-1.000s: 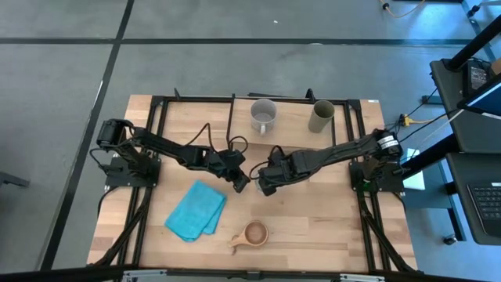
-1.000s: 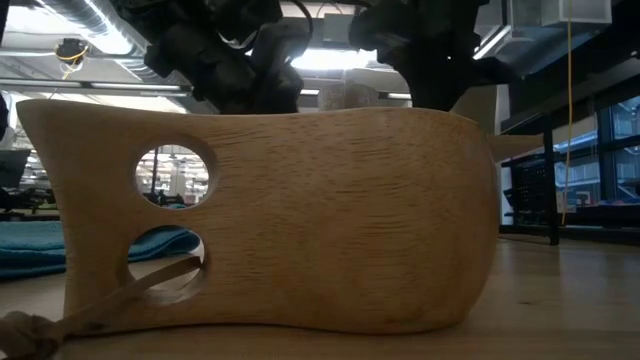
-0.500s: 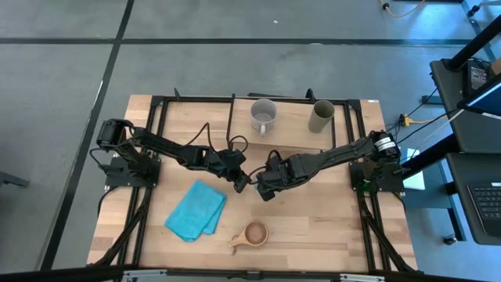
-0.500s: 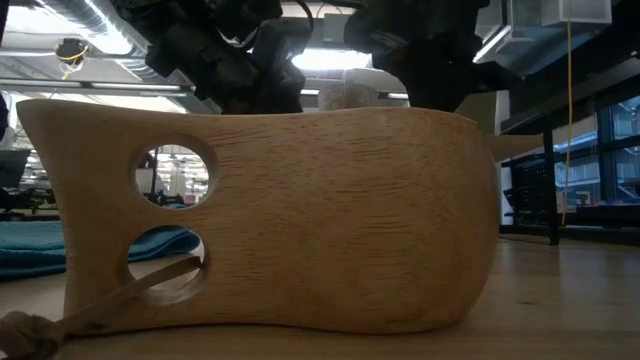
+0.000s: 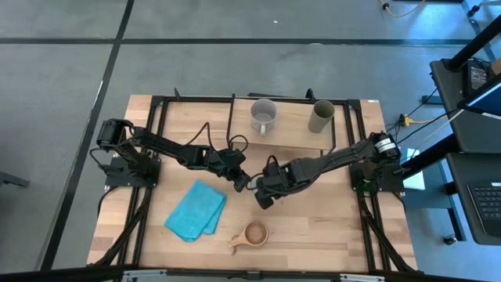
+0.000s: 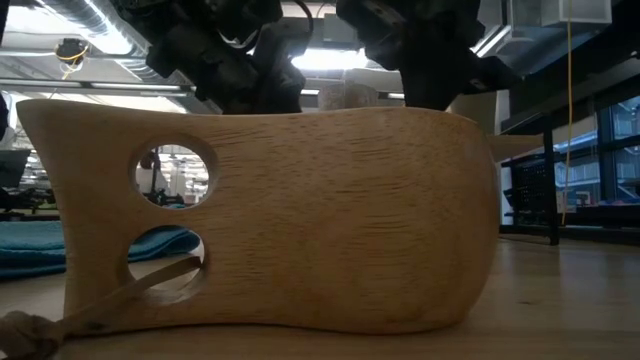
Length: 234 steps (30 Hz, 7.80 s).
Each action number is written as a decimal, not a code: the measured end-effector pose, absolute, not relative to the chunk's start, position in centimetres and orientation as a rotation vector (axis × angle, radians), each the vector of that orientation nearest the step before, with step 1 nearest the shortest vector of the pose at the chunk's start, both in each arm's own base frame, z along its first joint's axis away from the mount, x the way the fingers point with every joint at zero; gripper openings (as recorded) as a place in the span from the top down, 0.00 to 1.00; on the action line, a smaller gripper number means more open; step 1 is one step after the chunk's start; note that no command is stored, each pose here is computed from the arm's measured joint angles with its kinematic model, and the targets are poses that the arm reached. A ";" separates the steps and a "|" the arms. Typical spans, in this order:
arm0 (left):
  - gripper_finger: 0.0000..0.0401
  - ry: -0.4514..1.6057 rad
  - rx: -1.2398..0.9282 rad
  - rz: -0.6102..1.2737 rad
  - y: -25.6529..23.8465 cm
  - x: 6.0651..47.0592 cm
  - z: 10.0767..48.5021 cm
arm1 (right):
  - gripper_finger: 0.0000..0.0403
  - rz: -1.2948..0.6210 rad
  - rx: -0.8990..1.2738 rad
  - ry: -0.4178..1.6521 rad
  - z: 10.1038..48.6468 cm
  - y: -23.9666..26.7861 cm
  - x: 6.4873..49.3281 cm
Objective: Stack small to large cups/mugs on shelf
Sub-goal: Put the blue mug on the shelf
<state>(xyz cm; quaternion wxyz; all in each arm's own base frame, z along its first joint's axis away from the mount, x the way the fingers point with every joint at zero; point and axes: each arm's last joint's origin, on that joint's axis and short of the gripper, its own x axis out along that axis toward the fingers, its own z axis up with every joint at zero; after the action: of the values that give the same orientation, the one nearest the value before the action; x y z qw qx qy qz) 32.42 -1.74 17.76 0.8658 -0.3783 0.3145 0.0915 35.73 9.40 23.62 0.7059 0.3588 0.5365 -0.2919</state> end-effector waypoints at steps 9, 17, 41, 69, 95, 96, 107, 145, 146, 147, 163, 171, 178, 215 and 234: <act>0.84 0.655 -0.771 0.197 -1.7 32.4 17.7 | 0.99 -0.534 0.802 1.156 23.7 10.4 36.4; 0.84 0.651 -0.768 0.207 -1.7 32.4 17.7 | 0.99 -0.520 0.807 1.142 23.8 10.5 36.6; 0.84 0.736 -0.745 0.204 -1.2 31.9 17.4 | 0.87 -0.572 0.656 1.258 23.5 10.3 35.1; 0.84 0.670 -0.762 0.281 -1.6 32.0 17.6 | 0.87 -0.422 0.679 1.174 23.9 10.8 36.4; 0.84 0.743 -0.716 0.255 -1.0 31.7 17.2 | 0.87 -0.434 0.656 1.207 23.8 12.0 35.6; 0.84 0.743 -0.720 0.257 -1.3 31.7 17.2 | 0.87 -0.439 0.653 1.219 23.8 12.1 35.5; 0.84 0.735 -0.720 0.265 -2.8 31.6 17.2 | 0.87 -0.427 0.663 1.180 23.9 12.8 35.6; 0.84 0.708 -0.720 0.312 -1.6 31.7 17.2 | 0.87 -0.398 0.645 1.155 20.8 13.5 37.7; 0.84 0.706 -0.721 0.315 -1.5 31.7 17.2 | 0.87 -0.398 0.645 1.155 20.8 13.5 37.7; 0.84 0.705 -0.723 0.316 -1.4 31.7 17.2 | 0.87 -0.398 0.645 1.155 20.8 13.5 37.7; 0.84 0.701 -0.702 0.296 -1.4 31.8 17.3 | 0.87 -0.475 0.585 1.267 21.1 13.0 36.3; 0.84 0.717 -0.691 0.265 -2.6 31.7 17.3 | 0.87 -0.489 0.577 1.270 24.3 12.6 35.4; 0.84 0.728 -0.702 0.257 -3.5 31.6 17.2 | 0.87 -0.510 0.556 1.264 26.0 11.4 35.5; 0.84 0.732 -0.700 0.256 -4.5 31.3 17.3 | 0.60 -0.441 0.583 1.249 27.8 5.1 37.5; 0.84 0.721 -0.705 0.279 -4.1 31.4 17.4 | 0.60 -0.421 0.582 1.250 26.0 5.3 37.8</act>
<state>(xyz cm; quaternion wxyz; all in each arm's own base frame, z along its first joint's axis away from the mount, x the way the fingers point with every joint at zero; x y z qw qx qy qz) 31.38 -4.07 17.36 0.8661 -0.3368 0.3444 0.1332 37.76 5.34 25.97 0.7512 0.2664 0.5723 -0.1927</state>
